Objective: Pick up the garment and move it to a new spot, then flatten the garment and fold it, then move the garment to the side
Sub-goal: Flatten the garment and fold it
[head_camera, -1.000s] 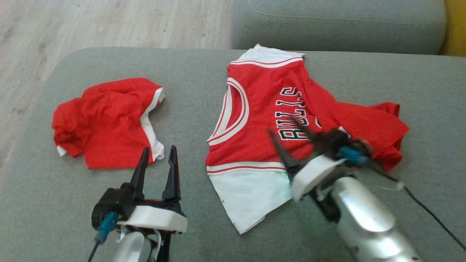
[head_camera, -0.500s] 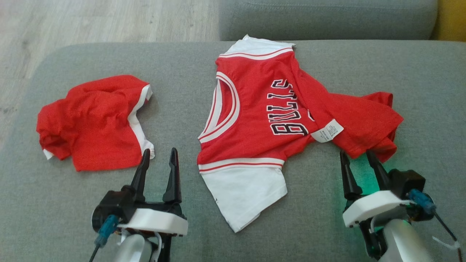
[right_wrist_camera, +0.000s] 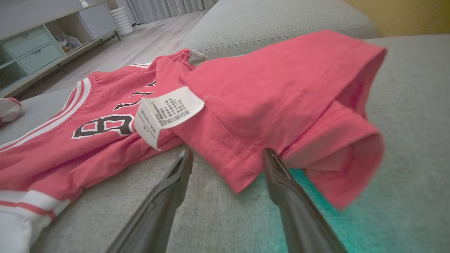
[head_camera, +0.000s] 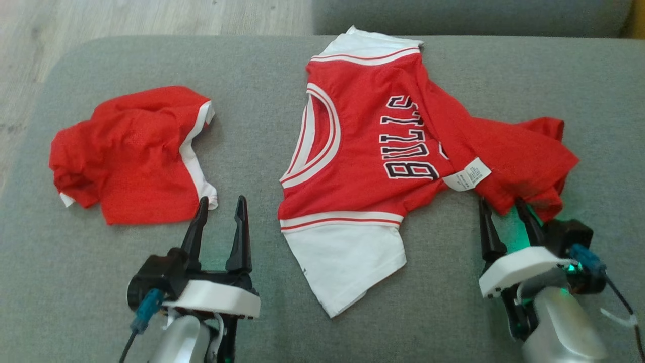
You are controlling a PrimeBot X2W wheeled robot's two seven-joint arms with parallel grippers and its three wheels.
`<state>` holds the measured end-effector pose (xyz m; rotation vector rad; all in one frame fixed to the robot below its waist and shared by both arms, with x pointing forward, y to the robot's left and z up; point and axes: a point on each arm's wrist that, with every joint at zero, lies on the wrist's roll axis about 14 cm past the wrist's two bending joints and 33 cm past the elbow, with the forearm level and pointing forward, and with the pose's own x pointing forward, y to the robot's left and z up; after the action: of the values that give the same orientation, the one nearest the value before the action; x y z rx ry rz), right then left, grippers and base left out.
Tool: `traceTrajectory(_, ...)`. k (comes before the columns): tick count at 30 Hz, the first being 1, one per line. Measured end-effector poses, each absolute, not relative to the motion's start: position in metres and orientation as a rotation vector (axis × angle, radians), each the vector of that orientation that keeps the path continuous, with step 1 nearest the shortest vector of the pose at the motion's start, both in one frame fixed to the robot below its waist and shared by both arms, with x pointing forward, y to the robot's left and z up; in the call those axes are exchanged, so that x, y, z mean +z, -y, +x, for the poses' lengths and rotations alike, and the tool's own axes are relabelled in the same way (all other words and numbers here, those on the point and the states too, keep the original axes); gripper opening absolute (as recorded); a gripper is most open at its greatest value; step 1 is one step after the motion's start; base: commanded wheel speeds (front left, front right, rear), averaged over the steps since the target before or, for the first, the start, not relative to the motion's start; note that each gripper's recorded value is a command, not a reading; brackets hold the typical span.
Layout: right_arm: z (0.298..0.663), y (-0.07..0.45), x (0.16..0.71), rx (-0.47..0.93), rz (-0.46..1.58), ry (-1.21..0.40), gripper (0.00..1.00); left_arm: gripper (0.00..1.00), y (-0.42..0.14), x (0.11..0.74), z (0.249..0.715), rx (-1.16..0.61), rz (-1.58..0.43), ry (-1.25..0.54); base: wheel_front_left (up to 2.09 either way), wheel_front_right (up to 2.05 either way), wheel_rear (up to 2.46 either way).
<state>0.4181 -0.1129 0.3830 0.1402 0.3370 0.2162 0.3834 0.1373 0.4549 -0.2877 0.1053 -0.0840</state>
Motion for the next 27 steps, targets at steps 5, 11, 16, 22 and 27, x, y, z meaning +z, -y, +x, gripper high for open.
traceTrajectory(5,0.429,0.108,0.383,0.225,0.14,-0.336,0.0,1.0,-0.14,0.452,0.385,-0.079,-0.286,-0.112,0.0,0.0,0.0)
traceTrajectory(11,0.433,0.113,0.393,0.217,0.123,-0.305,0.0,1.0,-0.139,0.455,0.389,-0.087,-0.279,-0.104,0.0,0.0,0.0)
traceTrajectory(16,0.443,0.121,0.434,0.203,0.121,-0.175,0.0,1.0,-0.135,0.464,0.39,-0.102,-0.281,-0.079,0.0,0.0,0.0)
traceTrajectory(22,0.452,0.131,0.482,0.176,0.125,-0.024,0.0,1.0,-0.129,0.473,0.387,-0.12,-0.278,-0.057,0.0,0.0,0.0)
traceTrajectory(27,0.474,0.134,0.522,0.167,0.094,0.057,0.0,1.0,-0.134,0.47,0.383,-0.104,-0.28,-0.063,0.0,0.0,0.0)
